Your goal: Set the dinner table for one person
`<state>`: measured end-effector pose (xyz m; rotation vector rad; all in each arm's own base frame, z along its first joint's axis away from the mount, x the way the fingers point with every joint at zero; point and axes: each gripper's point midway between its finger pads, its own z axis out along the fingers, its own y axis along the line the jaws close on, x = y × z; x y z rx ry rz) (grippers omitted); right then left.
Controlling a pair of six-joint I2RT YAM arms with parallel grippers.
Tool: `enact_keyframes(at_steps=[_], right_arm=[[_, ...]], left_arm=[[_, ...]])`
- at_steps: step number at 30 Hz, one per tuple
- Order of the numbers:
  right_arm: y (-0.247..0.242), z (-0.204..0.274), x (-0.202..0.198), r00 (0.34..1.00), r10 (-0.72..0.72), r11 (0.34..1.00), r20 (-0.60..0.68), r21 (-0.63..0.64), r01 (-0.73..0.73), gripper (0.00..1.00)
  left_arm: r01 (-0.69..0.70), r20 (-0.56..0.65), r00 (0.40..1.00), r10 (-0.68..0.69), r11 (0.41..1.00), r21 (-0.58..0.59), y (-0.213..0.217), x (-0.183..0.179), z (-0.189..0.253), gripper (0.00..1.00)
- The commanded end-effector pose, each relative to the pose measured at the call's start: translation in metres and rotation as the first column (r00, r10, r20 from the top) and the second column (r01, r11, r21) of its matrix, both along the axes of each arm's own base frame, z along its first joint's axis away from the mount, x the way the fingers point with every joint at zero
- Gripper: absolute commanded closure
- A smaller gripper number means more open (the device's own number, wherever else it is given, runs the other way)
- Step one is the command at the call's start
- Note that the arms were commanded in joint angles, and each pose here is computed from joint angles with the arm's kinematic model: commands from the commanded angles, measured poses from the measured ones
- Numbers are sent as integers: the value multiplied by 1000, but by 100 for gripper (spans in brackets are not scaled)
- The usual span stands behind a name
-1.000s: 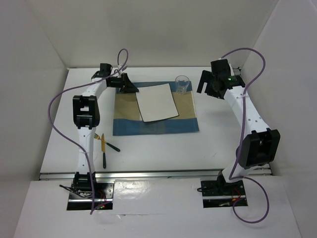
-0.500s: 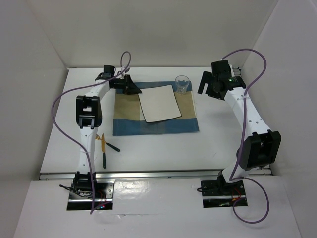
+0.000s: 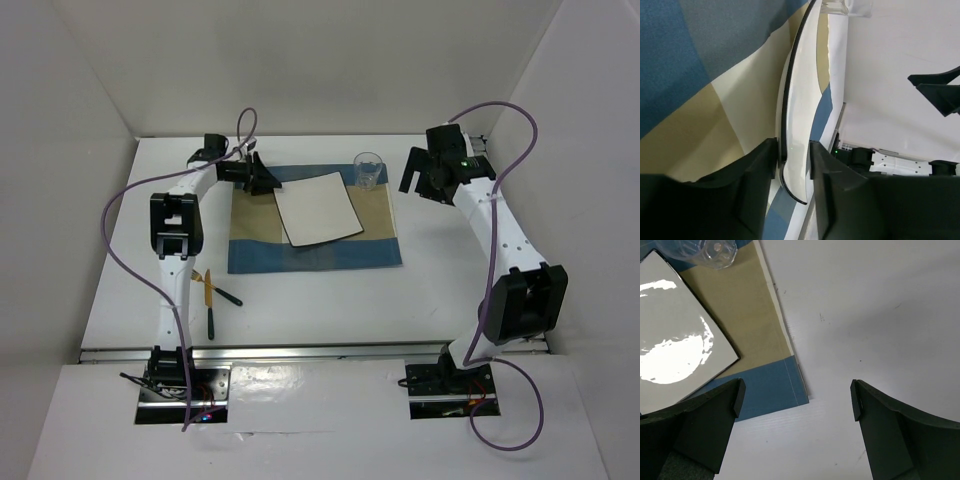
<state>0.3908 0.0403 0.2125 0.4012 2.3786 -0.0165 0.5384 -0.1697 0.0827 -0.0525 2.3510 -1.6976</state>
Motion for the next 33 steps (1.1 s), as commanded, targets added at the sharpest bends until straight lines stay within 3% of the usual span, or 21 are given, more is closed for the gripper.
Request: enact_keyframes(at_steps=[1, 3, 5, 6, 7, 24, 27, 29, 33], right_arm=[[-8, 14, -11, 999, -36, 999, 34, 3, 36, 0], [-8, 14, -11, 999, -36, 999, 34, 3, 36, 0], [-8, 18, -12, 998, -36, 999, 44, 5, 36, 0], [-8, 14, -13, 999, -36, 999, 35, 3, 36, 0], [-8, 13, -15, 999, -36, 999, 26, 1, 36, 0], [-14, 19, -31, 997, -64, 998, 33, -2, 64, 0], [-14, 19, -33, 997, -71, 998, 34, 5, 70, 0], [-15, 20, -36, 997, -71, 998, 34, 5, 70, 0], [-16, 21, -36, 996, -76, 997, 35, -2, 76, 0]], left_arm=[[0, 46, 999, 2, 999, -44, 10, 7, 34, 51], [-8, 35, 999, 9, 999, -35, 11, 7, 32, 34], [-21, 35, 999, 22, 1000, -20, 12, 9, 29, 30], [-21, 35, 999, 22, 1000, -20, 12, 9, 29, 22], [-28, 35, 999, 28, 1000, -11, 12, 10, 28, 20], [-19, 54, 998, 24, 995, -94, -10, 21, 55, 21], [-56, 31, 998, 57, 997, -47, -7, 24, 44, 17], [-77, 48, 996, 77, 997, 0, -4, 28, 40, 0], [-119, 33, 993, 117, 991, 67, 5, 29, 30, 0]])
